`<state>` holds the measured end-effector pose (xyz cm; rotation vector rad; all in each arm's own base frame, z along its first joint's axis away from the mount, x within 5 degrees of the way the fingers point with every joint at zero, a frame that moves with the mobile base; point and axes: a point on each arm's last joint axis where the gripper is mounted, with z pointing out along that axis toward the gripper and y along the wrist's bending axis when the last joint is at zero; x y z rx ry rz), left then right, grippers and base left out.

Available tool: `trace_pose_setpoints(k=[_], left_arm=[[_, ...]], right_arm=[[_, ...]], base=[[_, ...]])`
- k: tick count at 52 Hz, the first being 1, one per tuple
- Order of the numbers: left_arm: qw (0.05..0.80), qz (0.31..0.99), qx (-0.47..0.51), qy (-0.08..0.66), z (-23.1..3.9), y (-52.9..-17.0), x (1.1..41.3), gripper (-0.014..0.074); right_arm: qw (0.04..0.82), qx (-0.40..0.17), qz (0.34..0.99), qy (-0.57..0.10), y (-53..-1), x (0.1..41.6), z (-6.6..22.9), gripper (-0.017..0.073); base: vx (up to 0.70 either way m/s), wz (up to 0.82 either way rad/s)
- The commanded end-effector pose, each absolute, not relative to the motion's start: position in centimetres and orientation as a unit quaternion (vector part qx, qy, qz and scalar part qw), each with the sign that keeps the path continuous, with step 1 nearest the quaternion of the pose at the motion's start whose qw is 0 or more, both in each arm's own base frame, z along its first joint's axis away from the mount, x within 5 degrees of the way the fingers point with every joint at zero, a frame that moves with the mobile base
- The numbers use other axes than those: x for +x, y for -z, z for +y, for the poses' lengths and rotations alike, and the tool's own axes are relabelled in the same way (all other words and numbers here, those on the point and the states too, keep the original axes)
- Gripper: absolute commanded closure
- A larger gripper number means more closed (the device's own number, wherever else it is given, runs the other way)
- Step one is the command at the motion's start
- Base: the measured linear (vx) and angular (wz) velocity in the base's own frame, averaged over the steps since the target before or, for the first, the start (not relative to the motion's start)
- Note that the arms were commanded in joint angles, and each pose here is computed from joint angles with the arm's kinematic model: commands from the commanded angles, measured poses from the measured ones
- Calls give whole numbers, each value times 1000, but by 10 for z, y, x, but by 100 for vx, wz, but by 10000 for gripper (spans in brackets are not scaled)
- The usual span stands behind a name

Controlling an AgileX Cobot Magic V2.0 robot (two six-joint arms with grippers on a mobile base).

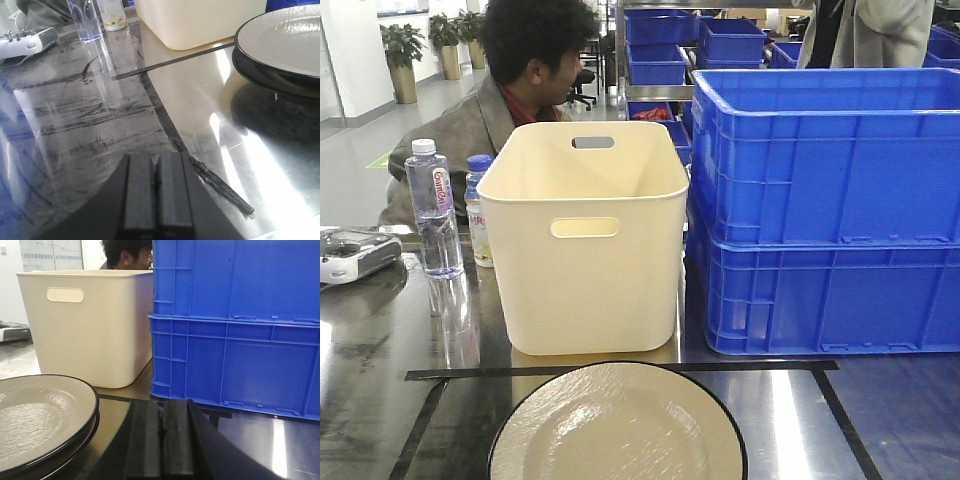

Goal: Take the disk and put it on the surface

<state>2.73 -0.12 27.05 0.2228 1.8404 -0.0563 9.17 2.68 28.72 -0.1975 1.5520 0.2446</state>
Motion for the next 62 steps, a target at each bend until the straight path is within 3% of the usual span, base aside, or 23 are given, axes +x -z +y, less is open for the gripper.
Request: trace_pose_setpoints(k=[1,34,44,53,62], left_arm=[[635,766,93,36,-3,-285,28,599],[649,753,99,32,-3,-282,31,599],[737,670,86,8,-5,-250,42,599],[747,664,35,-23,-1,-205,55,599],[740,671,21,-37,1,-203,56,599]], right_arm=[[721,-71,683,-95,-298,93,23,568],[721,-71,683,-95,-298,93,23,568],[721,-71,683,-95,-298,93,23,568],[720,-73,684,-96,-298,93,23,568],[720,-73,684,-96,-298,93,23,568]], base=[[0,0],[0,0],[0,0],[0,0],[0,0]])
